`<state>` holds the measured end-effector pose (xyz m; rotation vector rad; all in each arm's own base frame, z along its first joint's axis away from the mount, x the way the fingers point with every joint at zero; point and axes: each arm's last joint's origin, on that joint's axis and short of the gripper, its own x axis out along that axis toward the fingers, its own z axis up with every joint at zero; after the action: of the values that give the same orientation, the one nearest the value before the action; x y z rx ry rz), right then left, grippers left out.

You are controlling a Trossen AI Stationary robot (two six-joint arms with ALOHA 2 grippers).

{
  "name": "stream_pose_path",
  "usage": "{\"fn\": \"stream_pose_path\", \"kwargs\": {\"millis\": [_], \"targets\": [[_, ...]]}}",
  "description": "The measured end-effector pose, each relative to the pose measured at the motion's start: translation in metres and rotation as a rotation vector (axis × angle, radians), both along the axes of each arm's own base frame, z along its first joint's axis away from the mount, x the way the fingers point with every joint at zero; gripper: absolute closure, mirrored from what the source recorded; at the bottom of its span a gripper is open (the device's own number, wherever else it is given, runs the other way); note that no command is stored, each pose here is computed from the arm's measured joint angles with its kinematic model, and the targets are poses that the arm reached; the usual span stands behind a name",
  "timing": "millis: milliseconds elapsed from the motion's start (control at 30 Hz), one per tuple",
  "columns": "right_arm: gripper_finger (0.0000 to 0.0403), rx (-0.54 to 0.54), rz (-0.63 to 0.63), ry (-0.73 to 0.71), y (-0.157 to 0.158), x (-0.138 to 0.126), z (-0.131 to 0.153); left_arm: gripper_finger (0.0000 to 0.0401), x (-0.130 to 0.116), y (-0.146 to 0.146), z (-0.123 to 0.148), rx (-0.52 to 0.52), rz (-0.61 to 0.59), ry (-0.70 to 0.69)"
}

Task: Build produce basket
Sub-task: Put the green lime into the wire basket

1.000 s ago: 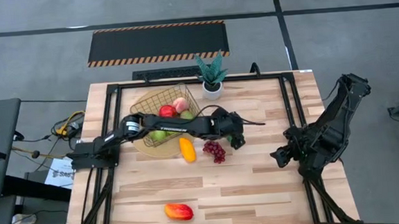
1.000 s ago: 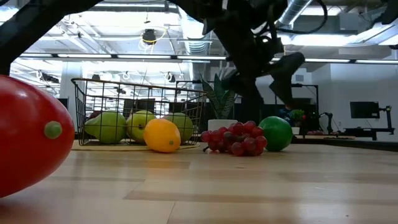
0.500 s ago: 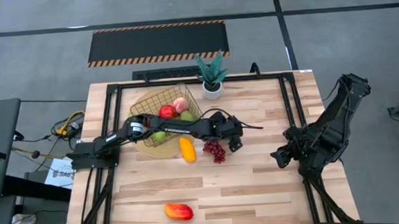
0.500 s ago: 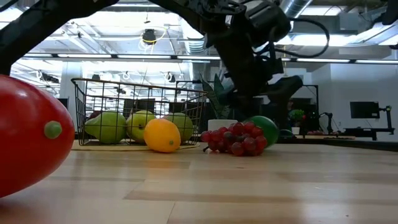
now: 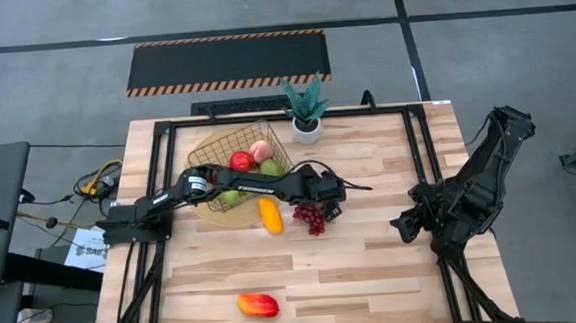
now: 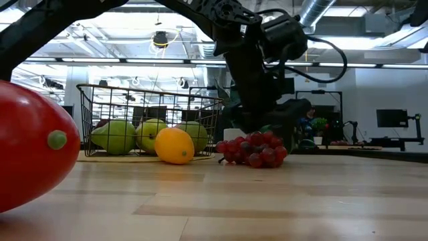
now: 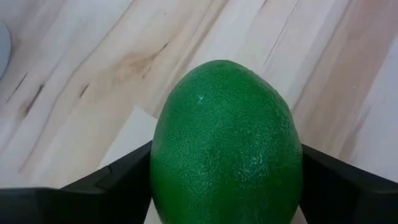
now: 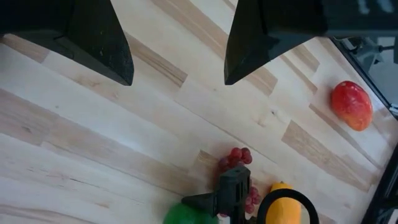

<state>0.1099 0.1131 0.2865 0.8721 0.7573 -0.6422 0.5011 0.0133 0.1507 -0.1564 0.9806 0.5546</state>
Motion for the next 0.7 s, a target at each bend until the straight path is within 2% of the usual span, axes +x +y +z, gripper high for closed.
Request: {"fn": "stream_pose_path", "kwargs": {"millis": [267, 400, 567, 700], "targets": [[0.0129, -0.002, 0.002, 0.001, 0.000, 0.000, 0.000, 0.0120, 0.001, 0.000, 0.002, -0.007, 0.006, -0.013], [0.0129, -0.002, 0.001, 0.000, 0.000, 0.000, 0.000, 0.0125, -0.001, -0.002, 0.008, -0.111, 0.012, -0.030], [0.0129, -0.002, 0.000, 0.001, 0.000, 0.000, 0.000, 0.0126, -0.009, -0.008, 0.044, -0.252, 0.004, -0.088], [0.0129, -0.007, -0.001, 0.005, -0.001, 0.000, 0.000, 0.0126, -0.022, -0.012, 0.088, -0.359, -0.030, -0.160]]}}
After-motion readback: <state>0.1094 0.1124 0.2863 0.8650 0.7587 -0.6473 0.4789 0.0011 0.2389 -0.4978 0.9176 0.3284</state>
